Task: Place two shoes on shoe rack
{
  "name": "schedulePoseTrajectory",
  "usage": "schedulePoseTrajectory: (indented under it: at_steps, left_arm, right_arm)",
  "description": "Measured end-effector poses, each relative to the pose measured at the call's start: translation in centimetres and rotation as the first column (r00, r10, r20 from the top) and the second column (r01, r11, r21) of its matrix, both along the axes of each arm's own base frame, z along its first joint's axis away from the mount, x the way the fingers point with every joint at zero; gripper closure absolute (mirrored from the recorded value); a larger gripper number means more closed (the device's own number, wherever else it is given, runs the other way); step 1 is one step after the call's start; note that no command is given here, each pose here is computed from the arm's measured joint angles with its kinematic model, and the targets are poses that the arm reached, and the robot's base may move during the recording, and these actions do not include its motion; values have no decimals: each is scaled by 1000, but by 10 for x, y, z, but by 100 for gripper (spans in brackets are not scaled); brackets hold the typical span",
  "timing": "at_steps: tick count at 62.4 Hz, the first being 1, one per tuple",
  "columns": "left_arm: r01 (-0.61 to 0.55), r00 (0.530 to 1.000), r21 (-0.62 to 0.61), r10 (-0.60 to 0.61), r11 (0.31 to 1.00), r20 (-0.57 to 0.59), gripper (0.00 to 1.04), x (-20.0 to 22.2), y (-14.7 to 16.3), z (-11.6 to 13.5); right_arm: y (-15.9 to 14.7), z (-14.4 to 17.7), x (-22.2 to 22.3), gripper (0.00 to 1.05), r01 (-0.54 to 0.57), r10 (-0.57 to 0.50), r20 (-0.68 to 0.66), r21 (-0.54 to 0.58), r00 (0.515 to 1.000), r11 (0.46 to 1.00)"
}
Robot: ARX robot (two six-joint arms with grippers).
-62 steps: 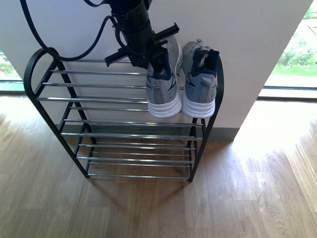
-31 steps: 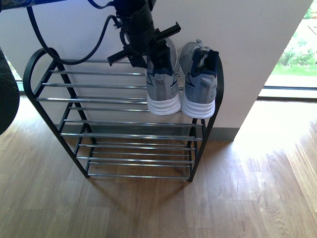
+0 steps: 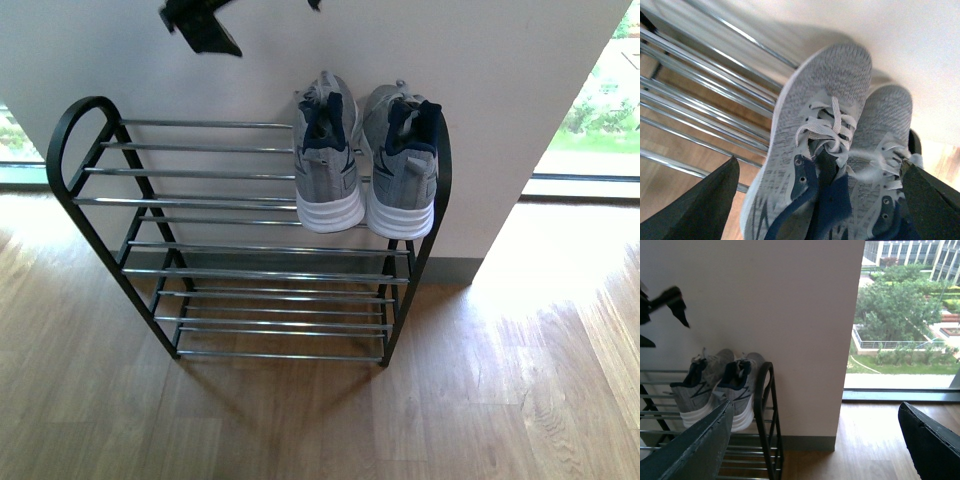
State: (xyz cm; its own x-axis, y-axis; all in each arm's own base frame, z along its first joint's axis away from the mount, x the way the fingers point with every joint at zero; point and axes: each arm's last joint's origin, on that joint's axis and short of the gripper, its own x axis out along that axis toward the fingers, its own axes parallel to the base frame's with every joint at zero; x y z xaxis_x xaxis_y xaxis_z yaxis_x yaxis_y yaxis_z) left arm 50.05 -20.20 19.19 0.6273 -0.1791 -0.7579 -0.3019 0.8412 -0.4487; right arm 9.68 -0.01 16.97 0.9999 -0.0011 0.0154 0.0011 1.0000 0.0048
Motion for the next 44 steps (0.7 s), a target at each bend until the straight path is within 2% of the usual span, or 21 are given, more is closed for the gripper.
schedulePoseTrajectory:
  at_steps: [4, 9, 11, 12, 14, 15, 19, 20, 22, 23, 26, 30, 34, 39, 44]
  left_arm:
    - [-27, 999, 24, 26, 999, 41, 10, -17, 9, 22]
    - [-30, 998, 57, 27, 998, 60, 10, -30, 17, 31]
    - [-45, 985, 102, 27, 994, 168, 14, -32, 20, 31]
    - [-49, 967, 153, 9, 987, 253, 18, -34, 22, 31]
    - [-57, 946, 193, -9, 979, 324, 22, -36, 26, 29]
    - [-60, 921, 234, -37, 970, 388, 25, -40, 30, 26]
    - [-64, 850, 302, -107, 951, 515, 34, -54, 45, 17]
    - [-66, 815, 343, -147, 937, 560, 38, -61, 51, 14]
    - [-83, 779, 354, -161, 932, 606, 41, -68, 58, 12]
    - [-99, 742, 372, -180, 923, 645, 45, -76, 65, 11]
    - [-130, 685, 408, -216, 904, 695, 52, -93, 79, 9]
    - [-166, 635, 423, -231, 891, 737, 61, -113, 96, 10]
    - [-194, 608, 439, -244, 877, 755, 70, -132, 111, 10]
    - [-206, 601, 457, -257, 865, 757, 82, -157, 127, 7]
    - [-189, 612, 478, -278, 858, 741, 95, -178, 137, -1]
  right_arm:
    - [0, 0, 0, 9, 0, 0, 0, 0, 1000, 1000]
    - [0, 0, 0, 9, 0, 0, 0, 0, 1000, 1000]
    - [0, 0, 0, 9, 0, 0, 0, 0, 1000, 1000]
    - [0, 0, 0, 9, 0, 0, 0, 0, 1000, 1000]
    - [0, 0, 0, 9, -1, 1, 0, 0, 1000, 1000]
    - [0, 0, 0, 9, -1, 1, 0, 0, 1000, 1000]
    - [0, 0, 0, 9, 0, 0, 0, 0, 1000, 1000]
    - [0, 0, 0, 9, 0, 0, 0, 0, 1000, 1000]
    - [0, 0, 0, 9, 0, 0, 0, 0, 1000, 1000]
    - [0, 0, 0, 9, 0, 0, 0, 0, 1000, 1000]
    - [0, 0, 0, 9, 0, 0, 0, 0, 1000, 1000]
    - [0, 0, 0, 9, 0, 0, 0, 0, 1000, 1000]
    - [0, 0, 0, 9, 0, 0, 0, 0, 1000, 1000]
    - [0, 0, 0, 9, 0, 0, 0, 0, 1000, 1000]
    - [0, 0, 0, 9, 0, 0, 0, 0, 1000, 1000]
